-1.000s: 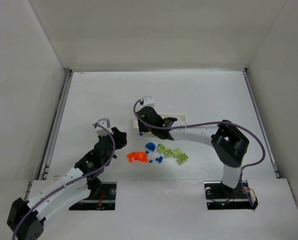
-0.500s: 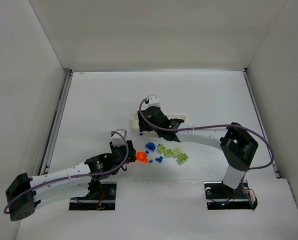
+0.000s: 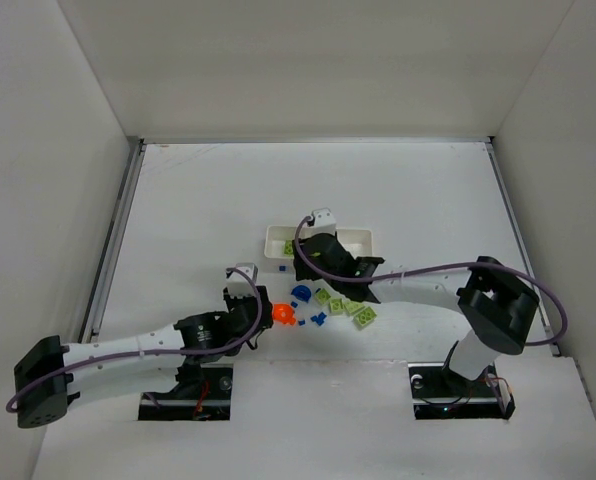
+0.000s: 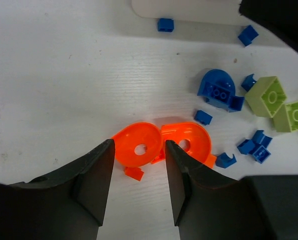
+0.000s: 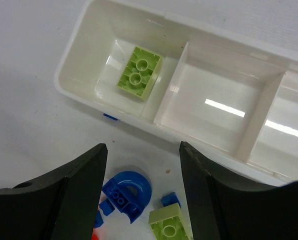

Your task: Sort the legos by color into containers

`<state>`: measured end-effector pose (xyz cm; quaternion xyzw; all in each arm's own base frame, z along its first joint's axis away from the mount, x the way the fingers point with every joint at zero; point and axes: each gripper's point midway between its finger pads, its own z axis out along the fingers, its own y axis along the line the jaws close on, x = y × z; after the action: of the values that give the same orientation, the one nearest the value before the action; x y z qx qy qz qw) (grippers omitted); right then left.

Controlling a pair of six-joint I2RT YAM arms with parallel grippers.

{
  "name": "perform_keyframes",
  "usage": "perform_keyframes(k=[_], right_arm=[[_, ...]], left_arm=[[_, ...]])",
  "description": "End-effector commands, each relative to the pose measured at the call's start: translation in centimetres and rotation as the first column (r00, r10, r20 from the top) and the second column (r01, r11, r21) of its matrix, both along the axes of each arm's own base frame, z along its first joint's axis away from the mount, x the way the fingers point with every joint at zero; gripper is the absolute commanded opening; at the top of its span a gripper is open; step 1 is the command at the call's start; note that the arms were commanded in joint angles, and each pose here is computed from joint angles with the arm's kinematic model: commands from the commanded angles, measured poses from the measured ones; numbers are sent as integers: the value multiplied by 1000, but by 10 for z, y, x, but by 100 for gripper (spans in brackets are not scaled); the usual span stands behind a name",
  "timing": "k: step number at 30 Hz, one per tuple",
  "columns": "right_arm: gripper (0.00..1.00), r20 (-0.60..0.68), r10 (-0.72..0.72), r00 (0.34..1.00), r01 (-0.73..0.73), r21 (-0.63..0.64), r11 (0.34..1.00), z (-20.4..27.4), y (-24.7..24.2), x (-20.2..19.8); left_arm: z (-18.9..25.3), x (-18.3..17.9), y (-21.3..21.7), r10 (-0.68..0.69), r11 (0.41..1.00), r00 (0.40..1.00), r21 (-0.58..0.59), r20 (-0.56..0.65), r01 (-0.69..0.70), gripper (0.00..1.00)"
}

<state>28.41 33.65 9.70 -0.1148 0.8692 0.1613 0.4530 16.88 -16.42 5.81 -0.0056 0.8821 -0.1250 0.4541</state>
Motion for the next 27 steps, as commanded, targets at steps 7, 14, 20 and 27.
perform_keyframes(k=[7, 14, 20, 27], right_arm=[[66, 57, -27, 998, 21, 116, 993, 23, 8, 4], [66, 62, -38, 997, 28, 150, 988, 27, -11, -9], [66, 63, -44, 997, 34, 159, 987, 27, -17, -11], [66, 62, -34, 998, 24, 159, 987, 25, -13, -14]], left_arm=[[5, 4, -10, -23, 1000, 999, 18, 35, 22, 37], [-7, 4, -13, -32, 997, 999, 67, 14, 31, 31], [-12, 2, -14, -44, 995, 999, 85, 3, 43, 24], [-13, 5, -10, -18, 993, 1000, 119, 6, 18, 32]])
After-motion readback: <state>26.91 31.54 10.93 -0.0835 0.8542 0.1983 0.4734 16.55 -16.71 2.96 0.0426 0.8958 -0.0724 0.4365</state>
